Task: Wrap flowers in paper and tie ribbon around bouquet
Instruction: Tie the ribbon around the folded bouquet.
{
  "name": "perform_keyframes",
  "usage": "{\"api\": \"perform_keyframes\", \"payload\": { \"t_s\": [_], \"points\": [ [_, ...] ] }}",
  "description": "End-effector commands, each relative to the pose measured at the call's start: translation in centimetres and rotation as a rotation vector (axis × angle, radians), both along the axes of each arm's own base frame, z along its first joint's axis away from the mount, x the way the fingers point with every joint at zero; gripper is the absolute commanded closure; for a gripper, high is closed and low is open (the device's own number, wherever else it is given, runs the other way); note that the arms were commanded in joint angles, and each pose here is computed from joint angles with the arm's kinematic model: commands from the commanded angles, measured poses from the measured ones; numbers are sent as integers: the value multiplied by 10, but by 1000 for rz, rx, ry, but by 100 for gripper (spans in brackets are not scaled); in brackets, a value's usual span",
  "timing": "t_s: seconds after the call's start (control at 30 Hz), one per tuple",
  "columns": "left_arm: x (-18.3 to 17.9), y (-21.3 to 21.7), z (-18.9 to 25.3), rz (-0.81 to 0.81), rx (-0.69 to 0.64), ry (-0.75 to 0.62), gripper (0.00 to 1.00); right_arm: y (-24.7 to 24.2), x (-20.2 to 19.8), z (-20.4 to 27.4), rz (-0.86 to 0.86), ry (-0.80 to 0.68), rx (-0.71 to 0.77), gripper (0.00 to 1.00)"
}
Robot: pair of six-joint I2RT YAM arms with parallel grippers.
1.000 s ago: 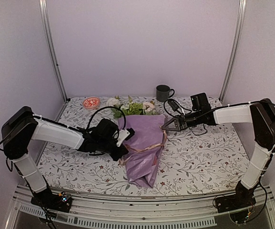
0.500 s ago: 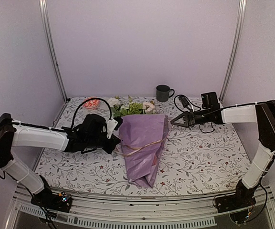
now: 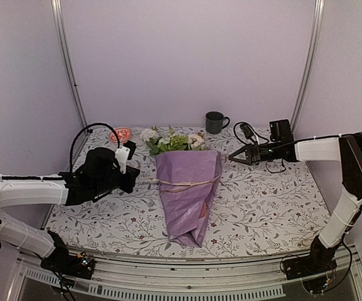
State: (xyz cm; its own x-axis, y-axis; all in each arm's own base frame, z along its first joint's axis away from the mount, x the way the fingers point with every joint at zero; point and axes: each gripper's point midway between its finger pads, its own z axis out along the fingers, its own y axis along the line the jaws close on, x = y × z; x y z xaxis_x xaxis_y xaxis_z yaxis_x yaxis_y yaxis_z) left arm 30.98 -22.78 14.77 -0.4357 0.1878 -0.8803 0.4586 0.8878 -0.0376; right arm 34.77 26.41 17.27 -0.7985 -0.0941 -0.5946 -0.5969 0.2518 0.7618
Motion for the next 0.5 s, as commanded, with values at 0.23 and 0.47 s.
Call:
{"api": "perform_keyframes", "payload": {
  "t_s": [0.23,0.47],
  "points": [
    [13,-14,15,-14,-74,-24,100,44,-5,23,65,-97,10,100],
    [42,-24,23,54,-70,-47,100,64,29,43,-18,-156,8,100]
  ]
}}
